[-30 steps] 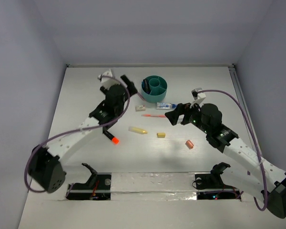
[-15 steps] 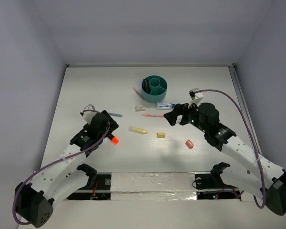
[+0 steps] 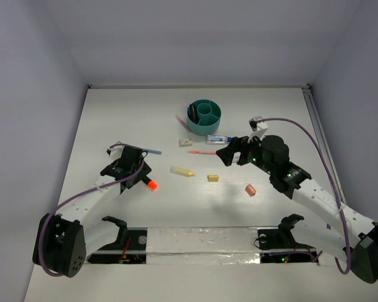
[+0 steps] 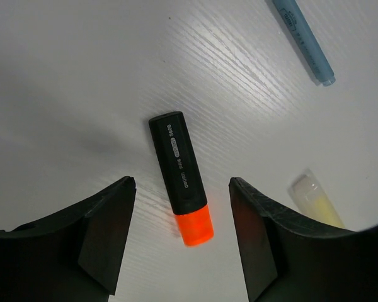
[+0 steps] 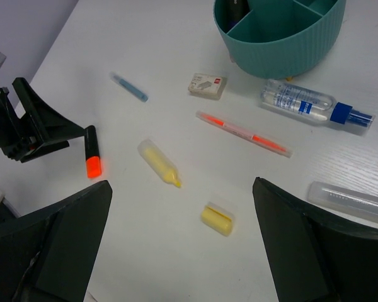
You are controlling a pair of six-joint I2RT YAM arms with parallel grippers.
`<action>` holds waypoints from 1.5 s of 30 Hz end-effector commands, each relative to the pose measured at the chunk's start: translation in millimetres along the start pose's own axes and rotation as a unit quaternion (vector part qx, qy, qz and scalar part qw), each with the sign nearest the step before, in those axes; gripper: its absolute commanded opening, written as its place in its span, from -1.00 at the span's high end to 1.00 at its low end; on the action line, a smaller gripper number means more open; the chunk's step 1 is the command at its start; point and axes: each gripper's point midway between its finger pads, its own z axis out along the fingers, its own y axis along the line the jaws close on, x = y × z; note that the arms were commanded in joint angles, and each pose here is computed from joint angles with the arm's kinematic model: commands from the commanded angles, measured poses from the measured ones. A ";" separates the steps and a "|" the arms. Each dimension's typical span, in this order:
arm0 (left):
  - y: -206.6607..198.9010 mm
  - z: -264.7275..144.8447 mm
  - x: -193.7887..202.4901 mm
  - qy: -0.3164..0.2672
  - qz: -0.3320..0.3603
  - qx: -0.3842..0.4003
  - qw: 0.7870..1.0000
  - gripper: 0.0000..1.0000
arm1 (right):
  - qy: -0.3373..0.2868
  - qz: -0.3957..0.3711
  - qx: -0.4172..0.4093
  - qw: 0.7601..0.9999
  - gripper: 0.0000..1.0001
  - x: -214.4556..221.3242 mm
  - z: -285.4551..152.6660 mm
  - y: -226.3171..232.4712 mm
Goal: Sort the stationery into containers
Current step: Pick up the pen from the center of the board.
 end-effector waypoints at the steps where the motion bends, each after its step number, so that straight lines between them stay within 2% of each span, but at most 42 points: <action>1: 2.0 4.1 -8.4 -0.021 0.002 -0.010 1.000 -0.14 | -0.025 -0.002 -0.019 1.000 -1.00 -17.9 1.5 11.8; 8: 6.8 17.2 -10.7 -0.025 0.009 -0.034 0.999 0.03 | -0.016 -0.002 -0.019 1.000 -1.00 -15.0 4.7 11.5; 15: 0.7 26.9 -14.8 -0.031 0.018 -0.036 0.999 0.11 | -0.014 -0.002 -0.021 1.000 -1.00 -14.0 4.6 11.9; 28: 13.3 44.2 -8.7 -0.029 0.035 -0.071 0.996 0.23 | -0.010 -0.002 -0.023 1.000 -1.00 -12.4 6.2 12.5; 29: 13.1 44.7 -8.0 -0.028 0.035 -0.071 0.996 0.36 | -0.010 -0.002 -0.022 1.000 -1.00 -12.2 6.2 12.1; 33: 16.4 44.9 -7.4 -0.029 0.038 -0.076 0.996 0.49 | -0.010 -0.002 -0.022 1.000 -1.00 -12.1 6.6 12.0; 37: 15.1 44.9 -8.2 -0.032 0.040 -0.070 0.996 0.76 | -0.010 -0.002 -0.021 1.000 -1.00 -12.3 6.6 11.8; 38: 14.4 45.0 -8.2 -0.032 0.042 -0.067 0.996 0.83 | -0.009 -0.002 -0.021 1.000 -1.00 -11.9 6.9 11.6; 39: 13.3 44.9 -8.8 -0.033 0.044 -0.065 0.996 1.00 | -0.011 -0.003 -0.021 1.000 -1.00 -12.8 6.3 11.7; 42: 8.5 39.7 -15.0 -0.039 0.052 -0.056 0.996 1.00 | -0.012 -0.003 -0.018 1.000 -1.00 -12.5 6.5 10.4; 45: -10.5 13.3 -42.9 -0.081 0.040 -0.018 0.996 1.00 | -0.013 -0.003 -0.018 1.000 -1.00 -13.0 6.6 10.3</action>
